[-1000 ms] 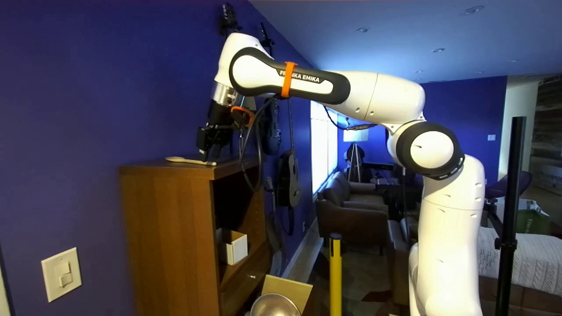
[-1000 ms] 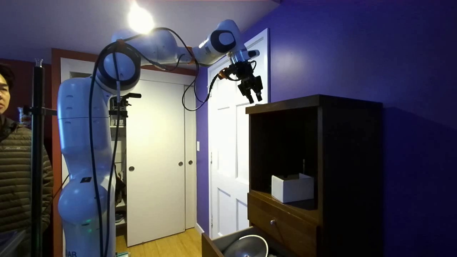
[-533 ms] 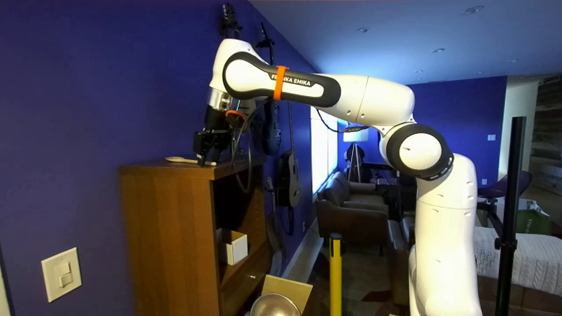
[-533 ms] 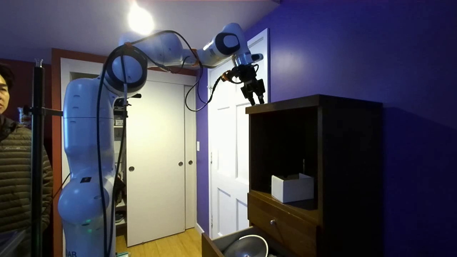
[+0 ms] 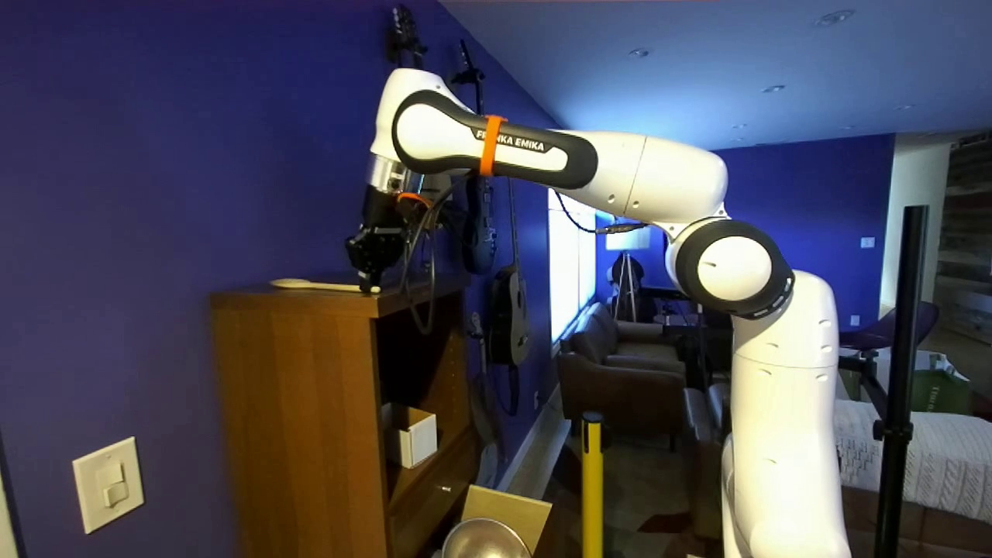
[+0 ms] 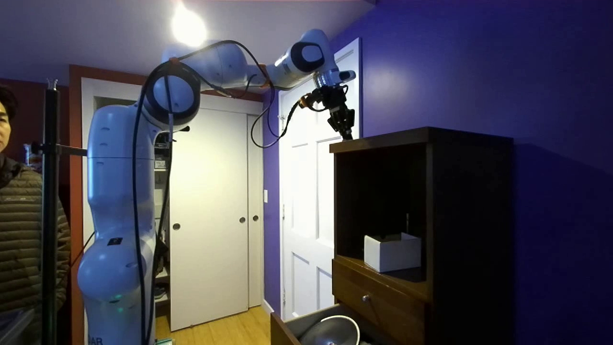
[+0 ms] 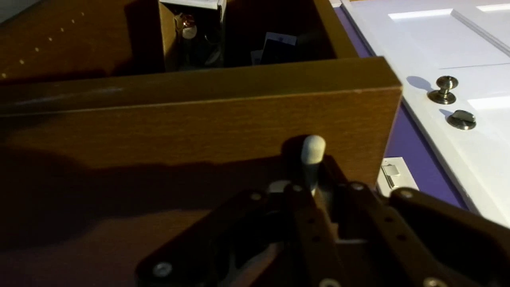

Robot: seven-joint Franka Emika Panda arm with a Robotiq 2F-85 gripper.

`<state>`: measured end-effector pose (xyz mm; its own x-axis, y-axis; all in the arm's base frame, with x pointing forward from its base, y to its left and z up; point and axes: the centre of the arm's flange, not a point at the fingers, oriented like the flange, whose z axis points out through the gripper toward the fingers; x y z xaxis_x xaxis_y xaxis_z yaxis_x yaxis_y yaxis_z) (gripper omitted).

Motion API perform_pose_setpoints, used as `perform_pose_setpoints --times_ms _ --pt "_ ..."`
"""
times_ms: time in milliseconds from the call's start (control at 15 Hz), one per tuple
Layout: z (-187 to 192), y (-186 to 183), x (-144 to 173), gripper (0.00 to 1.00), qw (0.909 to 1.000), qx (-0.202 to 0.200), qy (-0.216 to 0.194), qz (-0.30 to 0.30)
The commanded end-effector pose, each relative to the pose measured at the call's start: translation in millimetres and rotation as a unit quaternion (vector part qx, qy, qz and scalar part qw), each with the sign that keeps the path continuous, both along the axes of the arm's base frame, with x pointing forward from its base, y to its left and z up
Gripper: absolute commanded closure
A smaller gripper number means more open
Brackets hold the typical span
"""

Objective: Put the wooden spatula in the open drawer

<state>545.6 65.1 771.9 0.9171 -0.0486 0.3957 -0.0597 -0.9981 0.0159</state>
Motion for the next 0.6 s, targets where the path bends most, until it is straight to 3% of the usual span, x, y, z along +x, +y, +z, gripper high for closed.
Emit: perform_pose_setpoints --times_ms 0,200,333,533 --pt "9.7 -3.0 4.9 0.98 0.9999 -0.001 0.005 -0.015" --pt "19.0 -11.8 -4.8 0.97 0.9988 -0.005 -0.044 0.023" --pt "32.1 -19.8 -17.0 0.97 0.9934 -0.01 -0.09 0.07" --pt "43.1 -25.9 -37.2 0.97 0.9813 -0.033 -0.122 0.145"
